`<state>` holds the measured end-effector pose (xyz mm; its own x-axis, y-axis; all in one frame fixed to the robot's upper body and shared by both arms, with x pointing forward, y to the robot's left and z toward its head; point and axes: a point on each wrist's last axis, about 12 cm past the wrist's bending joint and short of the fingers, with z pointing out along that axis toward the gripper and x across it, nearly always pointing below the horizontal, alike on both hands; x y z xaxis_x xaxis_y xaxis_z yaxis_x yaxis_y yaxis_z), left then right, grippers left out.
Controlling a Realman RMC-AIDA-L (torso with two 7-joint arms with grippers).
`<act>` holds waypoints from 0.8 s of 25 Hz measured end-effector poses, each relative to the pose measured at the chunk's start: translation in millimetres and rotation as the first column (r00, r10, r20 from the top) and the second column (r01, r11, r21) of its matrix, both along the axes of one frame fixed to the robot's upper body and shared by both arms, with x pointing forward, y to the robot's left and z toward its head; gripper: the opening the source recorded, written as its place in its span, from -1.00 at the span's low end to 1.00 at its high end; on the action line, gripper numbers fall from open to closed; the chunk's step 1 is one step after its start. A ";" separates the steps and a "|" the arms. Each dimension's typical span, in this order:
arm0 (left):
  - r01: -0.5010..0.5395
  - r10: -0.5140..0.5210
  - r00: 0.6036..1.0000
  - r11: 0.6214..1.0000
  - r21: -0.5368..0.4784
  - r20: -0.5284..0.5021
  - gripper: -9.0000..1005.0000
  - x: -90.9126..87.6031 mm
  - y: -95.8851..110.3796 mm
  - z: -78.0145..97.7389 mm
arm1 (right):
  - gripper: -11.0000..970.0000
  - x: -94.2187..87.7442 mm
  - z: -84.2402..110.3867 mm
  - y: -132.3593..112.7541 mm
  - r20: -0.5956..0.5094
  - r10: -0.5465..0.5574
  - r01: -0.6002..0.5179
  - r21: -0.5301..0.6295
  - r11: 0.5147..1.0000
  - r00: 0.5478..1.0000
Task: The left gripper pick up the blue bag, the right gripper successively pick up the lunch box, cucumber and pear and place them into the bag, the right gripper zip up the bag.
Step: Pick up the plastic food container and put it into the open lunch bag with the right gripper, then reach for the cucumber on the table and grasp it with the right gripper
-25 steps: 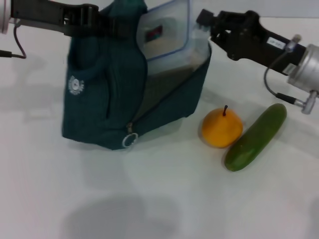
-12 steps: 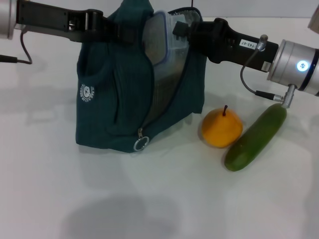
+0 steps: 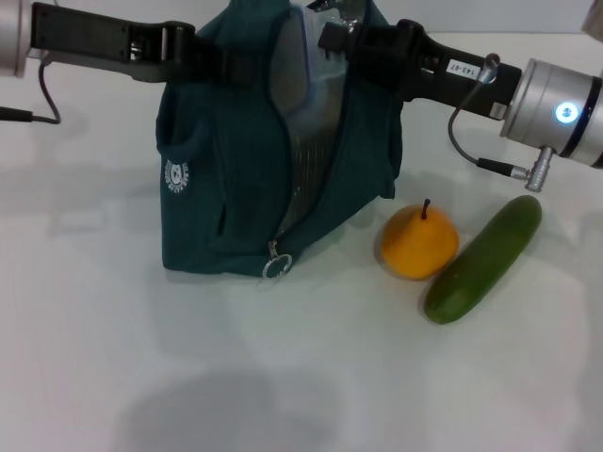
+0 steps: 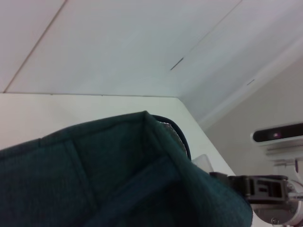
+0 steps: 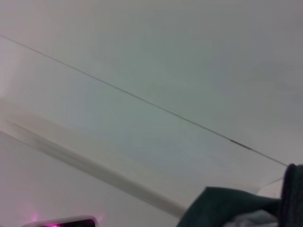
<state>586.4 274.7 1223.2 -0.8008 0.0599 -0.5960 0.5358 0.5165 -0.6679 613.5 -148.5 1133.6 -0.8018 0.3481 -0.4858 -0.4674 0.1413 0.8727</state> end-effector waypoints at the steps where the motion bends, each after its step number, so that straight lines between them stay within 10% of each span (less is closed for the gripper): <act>1: -0.002 0.002 1.000 1.000 0.001 0.000 -0.89 -0.3 0.8 -0.5 | -0.58 -0.3 -0.1 -0.8 0.006 -0.003 0.003 0.001 1.000 1.000; 7: -0.018 0.018 1.000 1.000 0.008 -0.002 -0.89 -1.6 6.6 -2.6 | -0.57 -2.0 -3.7 -11.1 0.015 -0.043 0.043 0.013 0.999 0.999; 20: -0.060 0.060 0.998 0.998 0.014 -0.010 -0.89 -5.5 20.6 -6.6 | 0.31 -24.4 6.1 -112.4 0.310 -0.270 0.263 0.066 0.963 0.912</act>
<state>580.9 295.3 1216.6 -0.8091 0.0195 -0.5873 0.4966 0.5570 -0.6657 589.1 -260.9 1139.7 -0.4861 0.5413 -0.6861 -0.6647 0.2807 0.6923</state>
